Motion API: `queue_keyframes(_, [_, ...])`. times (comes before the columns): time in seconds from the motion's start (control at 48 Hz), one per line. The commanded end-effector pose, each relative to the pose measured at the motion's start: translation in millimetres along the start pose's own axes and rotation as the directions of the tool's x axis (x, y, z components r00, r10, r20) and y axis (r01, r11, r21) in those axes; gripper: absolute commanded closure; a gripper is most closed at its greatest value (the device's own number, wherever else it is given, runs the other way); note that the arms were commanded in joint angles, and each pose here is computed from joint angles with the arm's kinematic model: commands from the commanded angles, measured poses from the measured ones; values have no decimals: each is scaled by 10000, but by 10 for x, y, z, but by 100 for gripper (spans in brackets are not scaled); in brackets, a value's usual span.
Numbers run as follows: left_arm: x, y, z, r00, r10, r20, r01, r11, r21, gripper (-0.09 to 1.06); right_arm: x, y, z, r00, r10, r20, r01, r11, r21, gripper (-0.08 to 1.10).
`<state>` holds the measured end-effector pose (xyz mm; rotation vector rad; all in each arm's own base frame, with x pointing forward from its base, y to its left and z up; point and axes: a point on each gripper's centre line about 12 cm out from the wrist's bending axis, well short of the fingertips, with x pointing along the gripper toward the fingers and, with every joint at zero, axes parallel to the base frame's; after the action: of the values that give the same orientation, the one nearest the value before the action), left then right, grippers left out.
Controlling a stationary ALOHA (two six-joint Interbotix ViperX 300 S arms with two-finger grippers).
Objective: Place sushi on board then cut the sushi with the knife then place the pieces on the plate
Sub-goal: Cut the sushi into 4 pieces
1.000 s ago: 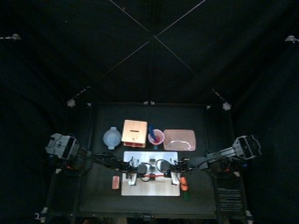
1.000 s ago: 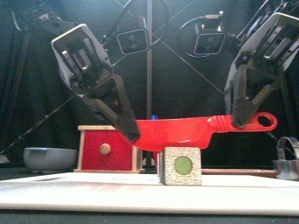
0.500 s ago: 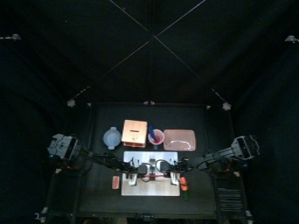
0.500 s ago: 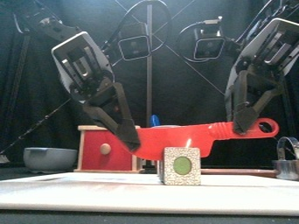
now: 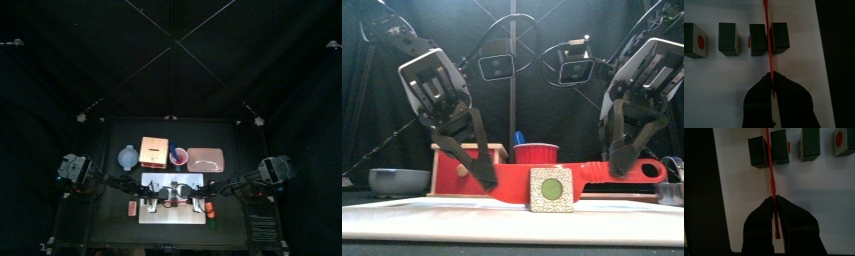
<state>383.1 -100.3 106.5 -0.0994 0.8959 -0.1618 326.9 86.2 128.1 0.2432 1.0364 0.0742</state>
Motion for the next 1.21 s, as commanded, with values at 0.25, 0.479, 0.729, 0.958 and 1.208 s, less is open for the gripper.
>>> queue_keyframes(0.25, [-59,-138,90,9993,-269,253,265,9995,146,63,-83,130,62,9992,308,267,-306,9995,-109,64])
queue_keyframes(0.479, [-176,-154,212,9970,-346,691,338,9993,139,60,-285,172,170,9965,475,692,-456,9985,-294,64])
queue_keyframes(0.729, [-480,-133,399,9867,-390,1578,323,9985,452,48,-683,212,313,9883,648,1380,-549,9957,-750,64])
queue_keyframes(0.958, [-691,-18,490,9751,-178,2209,-30,9957,931,22,-892,136,280,9855,584,1591,-479,9965,-689,64])
queue_keyframes(1.208, [-872,157,502,9432,167,3317,-524,9937,990,15,-1137,36,1,9908,589,1222,-547,9978,-380,64])
